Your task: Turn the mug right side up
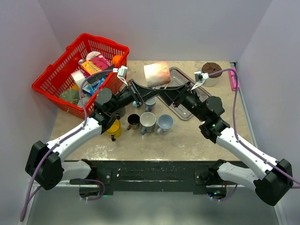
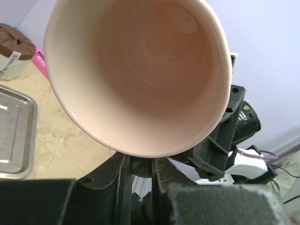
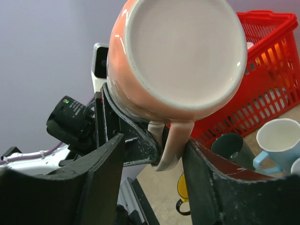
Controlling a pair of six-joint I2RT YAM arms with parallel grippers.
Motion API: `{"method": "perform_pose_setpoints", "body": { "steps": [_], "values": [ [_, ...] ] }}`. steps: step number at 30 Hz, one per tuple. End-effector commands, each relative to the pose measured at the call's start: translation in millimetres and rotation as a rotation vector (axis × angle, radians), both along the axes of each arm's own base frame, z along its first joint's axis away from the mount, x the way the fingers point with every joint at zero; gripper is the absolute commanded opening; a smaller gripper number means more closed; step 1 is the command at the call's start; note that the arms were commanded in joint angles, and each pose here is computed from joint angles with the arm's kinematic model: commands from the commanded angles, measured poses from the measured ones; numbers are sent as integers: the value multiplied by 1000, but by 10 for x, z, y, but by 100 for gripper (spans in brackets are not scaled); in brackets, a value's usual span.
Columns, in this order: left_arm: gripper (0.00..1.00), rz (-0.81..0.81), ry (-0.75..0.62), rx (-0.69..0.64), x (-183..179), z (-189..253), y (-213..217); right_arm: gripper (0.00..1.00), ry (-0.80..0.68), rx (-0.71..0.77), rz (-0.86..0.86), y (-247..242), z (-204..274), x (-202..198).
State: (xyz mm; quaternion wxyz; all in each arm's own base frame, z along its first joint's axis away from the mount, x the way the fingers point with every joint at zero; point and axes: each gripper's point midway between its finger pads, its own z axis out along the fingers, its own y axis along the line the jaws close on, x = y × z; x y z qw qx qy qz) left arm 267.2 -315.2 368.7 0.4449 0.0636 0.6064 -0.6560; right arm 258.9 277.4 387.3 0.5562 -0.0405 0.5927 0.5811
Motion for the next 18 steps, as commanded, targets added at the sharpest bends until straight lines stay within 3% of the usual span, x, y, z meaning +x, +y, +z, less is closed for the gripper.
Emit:
{"method": "perform_pose_setpoints", "body": {
  "steps": [1, 10, 12, 13, 18],
  "values": [
    [0, 115, -127, -37, 119, 351, 125, 60, -34, -6, -29, -63, 136, -49],
    [0, 236, -147, 139, 371, 132, 170, 76, 144, -135, -224, -326, -283, 173],
    [0, 232, -158, 240, 429, -52, 137, 81, 207, -196, -357, -547, -456, 272],
    [0, 228, -174, 267, 447, -22, 117, 88, 205, -217, -404, -640, -422, 298],
    [0, 242, -119, 559, 608, -638, 83, 98, 214, -359, -589, -1059, -482, 316]
  ]
}}
